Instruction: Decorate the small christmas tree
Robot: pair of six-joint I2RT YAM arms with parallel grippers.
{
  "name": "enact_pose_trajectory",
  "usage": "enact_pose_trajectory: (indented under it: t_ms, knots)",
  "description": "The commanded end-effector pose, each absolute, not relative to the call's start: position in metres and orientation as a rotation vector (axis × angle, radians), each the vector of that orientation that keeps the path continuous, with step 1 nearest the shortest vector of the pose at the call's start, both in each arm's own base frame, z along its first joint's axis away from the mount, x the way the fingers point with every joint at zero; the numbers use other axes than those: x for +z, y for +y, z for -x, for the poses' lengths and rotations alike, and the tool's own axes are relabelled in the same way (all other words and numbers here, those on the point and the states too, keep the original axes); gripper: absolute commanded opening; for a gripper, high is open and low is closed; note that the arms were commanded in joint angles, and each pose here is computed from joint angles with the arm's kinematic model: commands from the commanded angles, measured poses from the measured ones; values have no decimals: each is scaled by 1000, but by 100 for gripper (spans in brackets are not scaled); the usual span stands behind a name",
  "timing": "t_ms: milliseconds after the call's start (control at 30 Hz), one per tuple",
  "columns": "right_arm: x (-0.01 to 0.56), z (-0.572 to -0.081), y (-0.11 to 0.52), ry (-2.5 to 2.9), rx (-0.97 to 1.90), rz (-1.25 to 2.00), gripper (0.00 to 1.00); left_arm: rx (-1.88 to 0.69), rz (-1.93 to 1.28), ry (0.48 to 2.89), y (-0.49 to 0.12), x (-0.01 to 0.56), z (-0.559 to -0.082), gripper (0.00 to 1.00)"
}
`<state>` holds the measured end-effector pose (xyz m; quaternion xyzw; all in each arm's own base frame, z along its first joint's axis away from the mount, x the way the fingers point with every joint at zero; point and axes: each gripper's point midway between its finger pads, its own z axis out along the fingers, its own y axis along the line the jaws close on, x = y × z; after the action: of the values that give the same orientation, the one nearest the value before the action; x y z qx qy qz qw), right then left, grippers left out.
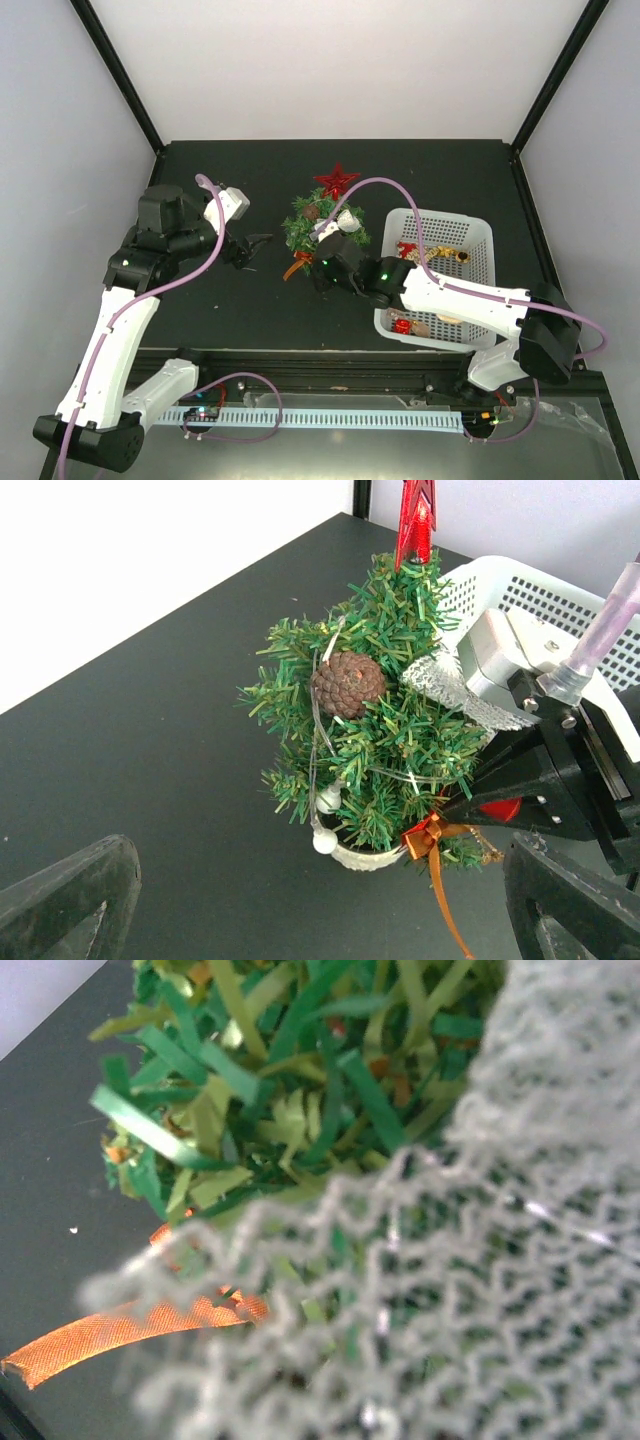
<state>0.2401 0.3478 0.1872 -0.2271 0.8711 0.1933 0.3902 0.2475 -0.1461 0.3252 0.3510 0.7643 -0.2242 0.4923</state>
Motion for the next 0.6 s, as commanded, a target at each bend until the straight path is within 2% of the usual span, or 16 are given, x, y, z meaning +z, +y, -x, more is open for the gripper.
enact_pose_trajectory:
  t_ms: [0, 233, 367, 567]
  knots:
    - [203, -243, 347, 2191, 529, 532, 6, -554, -841, 1821, -146, 334, -245, 99]
    - [211, -242, 341, 2184, 530, 501, 12, -557, -842, 1820, -146, 334, -245, 99]
    - [215, -241, 337, 2178, 531, 491, 19, -559, -841, 1818, -146, 335, -245, 99]
    - [214, -240, 335, 2185, 532, 486, 21, -560, -842, 1818, -146, 335, -245, 99]
